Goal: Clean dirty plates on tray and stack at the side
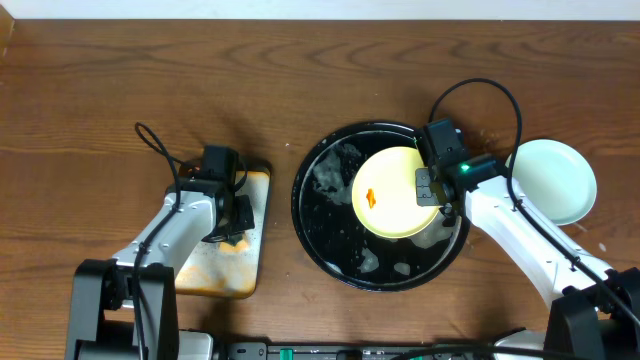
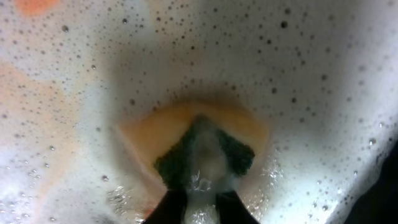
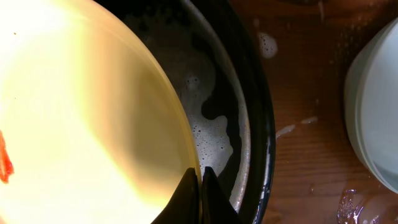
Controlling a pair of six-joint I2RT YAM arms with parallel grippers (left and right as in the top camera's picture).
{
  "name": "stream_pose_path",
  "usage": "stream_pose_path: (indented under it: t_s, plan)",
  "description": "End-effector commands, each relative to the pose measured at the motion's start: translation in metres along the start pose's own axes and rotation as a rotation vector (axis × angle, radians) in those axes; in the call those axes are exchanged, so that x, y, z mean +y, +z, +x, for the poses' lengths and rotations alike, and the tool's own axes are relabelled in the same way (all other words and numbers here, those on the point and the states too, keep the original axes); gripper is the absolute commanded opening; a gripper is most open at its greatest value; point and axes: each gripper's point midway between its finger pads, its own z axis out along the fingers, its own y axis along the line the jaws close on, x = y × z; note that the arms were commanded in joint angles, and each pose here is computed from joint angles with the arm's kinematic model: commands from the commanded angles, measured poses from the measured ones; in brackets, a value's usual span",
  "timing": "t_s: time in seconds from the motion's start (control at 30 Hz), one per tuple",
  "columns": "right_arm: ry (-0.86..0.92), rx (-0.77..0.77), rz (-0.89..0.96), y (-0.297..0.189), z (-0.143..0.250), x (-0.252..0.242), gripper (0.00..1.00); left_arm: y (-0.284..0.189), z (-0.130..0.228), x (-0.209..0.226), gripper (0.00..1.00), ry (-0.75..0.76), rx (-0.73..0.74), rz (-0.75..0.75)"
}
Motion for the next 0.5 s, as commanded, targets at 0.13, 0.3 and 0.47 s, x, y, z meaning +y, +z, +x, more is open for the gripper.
stream_pose_path:
  t_s: [0.13, 0.3, 0.47]
  plan:
    - [-0.007, -0.025, 0.006, -0.004, -0.006, -0.001, 0.01, -0.003, 0.011, 0.0, 0.07, 0.003, 0.065, -0.001]
    - [-0.007, -0.026, 0.006, -0.004, -0.006, -0.001, 0.01, -0.053, -0.019, -0.011, 0.07, 0.001, -0.029, 0.037]
    - [-0.007, -0.026, 0.006, -0.004, -0.006, -0.001, 0.01, -0.1, -0.037, -0.051, 0.07, 0.007, -0.068, 0.251]
